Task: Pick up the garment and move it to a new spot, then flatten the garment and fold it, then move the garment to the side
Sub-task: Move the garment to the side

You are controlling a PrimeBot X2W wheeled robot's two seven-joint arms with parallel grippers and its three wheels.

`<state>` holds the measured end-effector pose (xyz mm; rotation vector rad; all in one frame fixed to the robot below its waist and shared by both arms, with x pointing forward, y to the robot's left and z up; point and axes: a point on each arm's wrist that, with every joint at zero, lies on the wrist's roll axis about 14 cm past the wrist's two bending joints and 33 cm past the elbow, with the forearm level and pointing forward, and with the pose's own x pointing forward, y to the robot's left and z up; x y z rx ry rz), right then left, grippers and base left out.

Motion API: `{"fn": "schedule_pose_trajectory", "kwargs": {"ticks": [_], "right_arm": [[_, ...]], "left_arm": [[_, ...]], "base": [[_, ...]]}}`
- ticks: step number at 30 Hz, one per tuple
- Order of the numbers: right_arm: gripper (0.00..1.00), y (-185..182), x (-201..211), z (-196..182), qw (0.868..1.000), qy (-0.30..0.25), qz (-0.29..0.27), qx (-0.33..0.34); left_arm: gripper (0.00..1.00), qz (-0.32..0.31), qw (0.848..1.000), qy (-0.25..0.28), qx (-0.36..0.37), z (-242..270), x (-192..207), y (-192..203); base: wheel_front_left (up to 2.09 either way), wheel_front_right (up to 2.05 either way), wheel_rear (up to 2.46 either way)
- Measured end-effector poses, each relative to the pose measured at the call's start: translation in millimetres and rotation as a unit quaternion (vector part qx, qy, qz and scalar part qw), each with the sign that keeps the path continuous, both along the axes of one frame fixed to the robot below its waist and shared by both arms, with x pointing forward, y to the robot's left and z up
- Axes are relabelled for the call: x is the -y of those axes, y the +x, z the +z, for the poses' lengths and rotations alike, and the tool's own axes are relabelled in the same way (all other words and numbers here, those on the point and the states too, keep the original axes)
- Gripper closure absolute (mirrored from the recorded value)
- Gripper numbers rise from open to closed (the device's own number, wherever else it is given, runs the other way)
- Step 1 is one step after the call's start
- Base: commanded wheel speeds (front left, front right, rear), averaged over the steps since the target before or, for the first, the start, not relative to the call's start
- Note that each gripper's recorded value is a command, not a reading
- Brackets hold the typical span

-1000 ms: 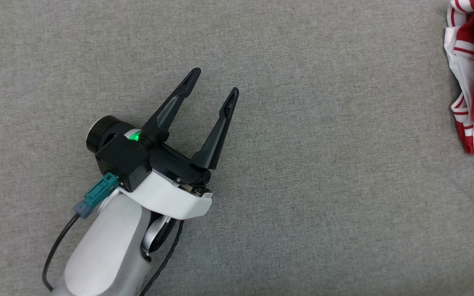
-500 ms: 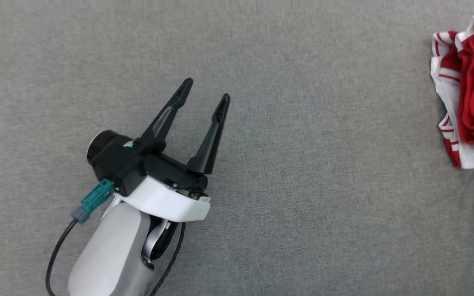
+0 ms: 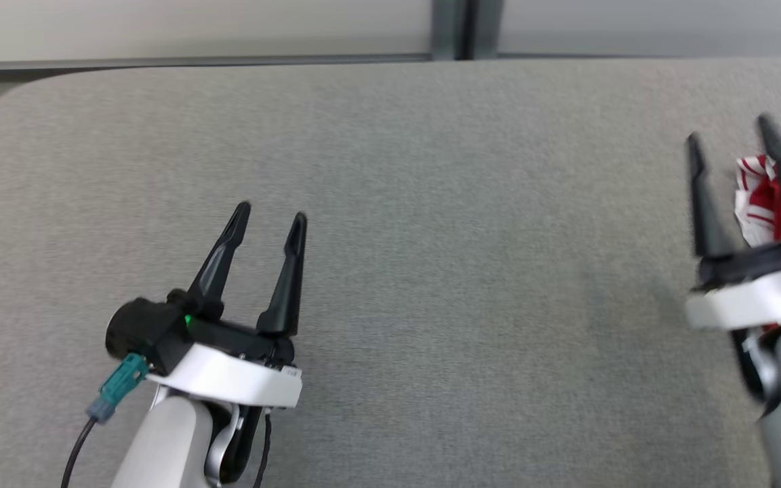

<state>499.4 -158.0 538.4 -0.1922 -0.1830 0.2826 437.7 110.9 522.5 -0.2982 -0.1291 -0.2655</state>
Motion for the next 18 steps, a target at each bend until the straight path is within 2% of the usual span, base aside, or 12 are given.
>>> {"fn": "schedule_pose_trajectory", "kwargs": {"ticks": [3,9,11,13,18], "right_arm": [[0.0,-16.6,-32.6,-4.7,0.999,0.029,0.028,-0.008],[0.0,-46.3,-70.4,-14.2,0.995,0.083,0.047,-0.03],[0.0,-53.4,-74.4,-18.7,0.994,0.094,0.045,-0.039],[0.0,-61.7,-74.8,-25.0,0.995,0.077,0.042,-0.045],[0.0,-76.5,-61.9,-36.8,0.993,0.099,0.016,-0.067]], "left_arm": [[0.0,0.028,1.0,0.005,-0.009,-3.2,-18.7,-16.2],[0.0,0.068,0.997,0.026,-0.023,-9.8,-44.1,-46.0],[0.0,0.076,0.996,0.036,-0.026,-12.4,-48.6,-53.3],[0.0,0.084,0.995,0.038,-0.029,-14.0,-53.0,-59.5],[0.0,0.103,0.993,0.041,-0.032,-14.7,-64.7,-70.6]], "base": [[0.0,0.0,0.0],[0.0,0.0,0.0],[0.0,0.0,0.0],[0.0,0.0,0.0],[0.0,0.0,0.0]]}}
